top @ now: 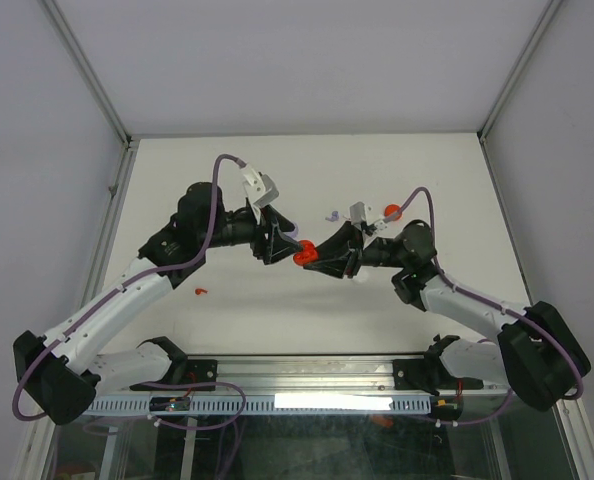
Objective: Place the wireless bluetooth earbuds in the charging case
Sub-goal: Open the charging case, then pick up the earbud from the center of the board.
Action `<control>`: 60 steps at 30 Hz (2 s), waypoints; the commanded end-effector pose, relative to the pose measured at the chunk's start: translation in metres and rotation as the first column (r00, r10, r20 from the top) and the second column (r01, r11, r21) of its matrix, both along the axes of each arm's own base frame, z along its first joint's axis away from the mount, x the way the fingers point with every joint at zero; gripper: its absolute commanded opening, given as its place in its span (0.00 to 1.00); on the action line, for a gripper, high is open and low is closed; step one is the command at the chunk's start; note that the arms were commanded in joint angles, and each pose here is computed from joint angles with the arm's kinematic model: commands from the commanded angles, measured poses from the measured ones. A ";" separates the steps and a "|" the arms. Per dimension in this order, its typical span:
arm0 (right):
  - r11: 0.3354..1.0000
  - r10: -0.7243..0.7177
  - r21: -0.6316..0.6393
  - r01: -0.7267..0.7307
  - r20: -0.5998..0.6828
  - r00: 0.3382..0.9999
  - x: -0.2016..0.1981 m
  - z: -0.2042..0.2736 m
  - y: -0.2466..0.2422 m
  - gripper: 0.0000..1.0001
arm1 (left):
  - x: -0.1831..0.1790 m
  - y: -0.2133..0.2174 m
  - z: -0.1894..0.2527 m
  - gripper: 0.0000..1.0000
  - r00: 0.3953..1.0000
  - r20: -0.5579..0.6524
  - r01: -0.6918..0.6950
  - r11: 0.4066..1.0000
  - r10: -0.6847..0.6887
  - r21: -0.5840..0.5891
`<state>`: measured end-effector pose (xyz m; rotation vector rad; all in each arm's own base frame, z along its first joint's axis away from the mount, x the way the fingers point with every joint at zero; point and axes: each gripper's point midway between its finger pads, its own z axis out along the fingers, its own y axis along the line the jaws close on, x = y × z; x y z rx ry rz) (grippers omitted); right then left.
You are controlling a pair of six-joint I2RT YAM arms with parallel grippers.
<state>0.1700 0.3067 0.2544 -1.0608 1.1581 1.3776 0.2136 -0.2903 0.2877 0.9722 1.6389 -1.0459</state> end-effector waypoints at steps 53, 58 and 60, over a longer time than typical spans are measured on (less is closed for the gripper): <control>0.927 -0.358 -0.099 0.362 0.056 0.932 0.038 -0.038 -0.021 0.00 | 0.019 0.249 -0.252 0.68 -0.418 -0.210 -0.649 -0.129 0.884 0.750; 0.928 -0.354 -0.103 0.358 0.054 0.934 0.038 -0.038 -0.020 0.00 | 0.019 0.252 -0.259 0.60 -0.430 -0.210 -0.630 -0.125 0.878 0.767; 0.928 -0.353 -0.104 0.357 0.054 0.934 0.038 -0.038 -0.020 0.00 | 0.018 0.251 -0.262 0.57 -0.432 -0.208 -0.621 -0.123 0.878 0.774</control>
